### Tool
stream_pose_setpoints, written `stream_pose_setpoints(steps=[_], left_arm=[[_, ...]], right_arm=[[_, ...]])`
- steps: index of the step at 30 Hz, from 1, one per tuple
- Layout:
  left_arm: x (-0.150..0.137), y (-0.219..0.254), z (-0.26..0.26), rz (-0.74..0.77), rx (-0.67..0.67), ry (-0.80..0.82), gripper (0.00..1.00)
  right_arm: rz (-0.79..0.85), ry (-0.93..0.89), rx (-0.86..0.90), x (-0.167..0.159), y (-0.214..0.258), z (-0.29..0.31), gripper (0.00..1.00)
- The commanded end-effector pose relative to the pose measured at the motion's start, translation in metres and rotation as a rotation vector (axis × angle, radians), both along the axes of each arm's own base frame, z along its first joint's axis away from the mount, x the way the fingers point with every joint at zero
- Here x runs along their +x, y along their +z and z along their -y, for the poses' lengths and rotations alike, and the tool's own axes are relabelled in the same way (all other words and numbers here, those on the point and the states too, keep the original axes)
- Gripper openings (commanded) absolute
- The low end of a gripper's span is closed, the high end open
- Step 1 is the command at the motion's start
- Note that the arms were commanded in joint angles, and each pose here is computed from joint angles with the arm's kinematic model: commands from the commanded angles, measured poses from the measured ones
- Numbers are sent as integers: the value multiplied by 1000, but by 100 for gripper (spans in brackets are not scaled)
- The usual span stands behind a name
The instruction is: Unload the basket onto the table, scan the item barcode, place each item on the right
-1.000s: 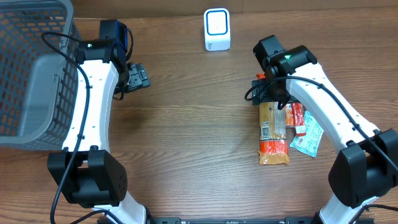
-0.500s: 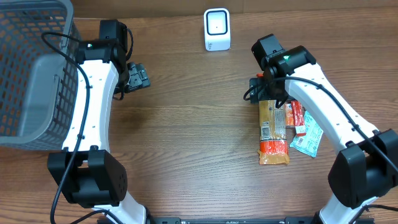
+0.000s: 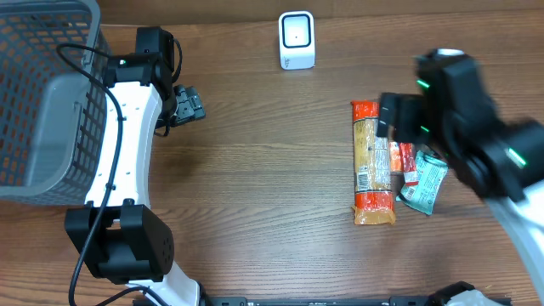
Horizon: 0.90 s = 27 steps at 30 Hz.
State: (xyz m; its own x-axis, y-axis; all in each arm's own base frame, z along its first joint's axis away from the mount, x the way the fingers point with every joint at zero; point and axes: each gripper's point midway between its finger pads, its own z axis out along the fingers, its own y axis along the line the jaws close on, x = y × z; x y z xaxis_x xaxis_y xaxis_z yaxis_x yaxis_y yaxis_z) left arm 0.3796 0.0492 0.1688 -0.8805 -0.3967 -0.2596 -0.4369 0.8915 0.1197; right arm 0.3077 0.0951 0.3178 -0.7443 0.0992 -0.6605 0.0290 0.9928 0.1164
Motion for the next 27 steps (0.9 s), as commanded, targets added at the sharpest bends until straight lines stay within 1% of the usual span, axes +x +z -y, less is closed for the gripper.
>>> stream_pose_setpoints(steps=[1,4,7,9,10,14,20,27], left_arm=[[0,1,-1,-2,12,-14,100],[0,1,-1,-2,12,-14,100],[0,1,-1,-2,12,-14,100],[0,1,-1,-2,12,-14,100],[0,1,-1,-2,12,-14,100],[0,1,-1,-2,12,-14,100],[0,1,-1,-2,12,-14,100],[0,1,-1,-2,12,-14,100]], right_arm=[[157,-10,37,-33,47,19,100],[280,-12,92,-67,79,33,100],[348,-13,123,-93,95,45,100],[368,-14,131,-109,99,52,100],[372,-14,133,-123,98,58,100],[370,-27,136,-152,92,72,100],[423,-31,158,-181,78,84,100],[471,-32,178,-192,38,89,100]])
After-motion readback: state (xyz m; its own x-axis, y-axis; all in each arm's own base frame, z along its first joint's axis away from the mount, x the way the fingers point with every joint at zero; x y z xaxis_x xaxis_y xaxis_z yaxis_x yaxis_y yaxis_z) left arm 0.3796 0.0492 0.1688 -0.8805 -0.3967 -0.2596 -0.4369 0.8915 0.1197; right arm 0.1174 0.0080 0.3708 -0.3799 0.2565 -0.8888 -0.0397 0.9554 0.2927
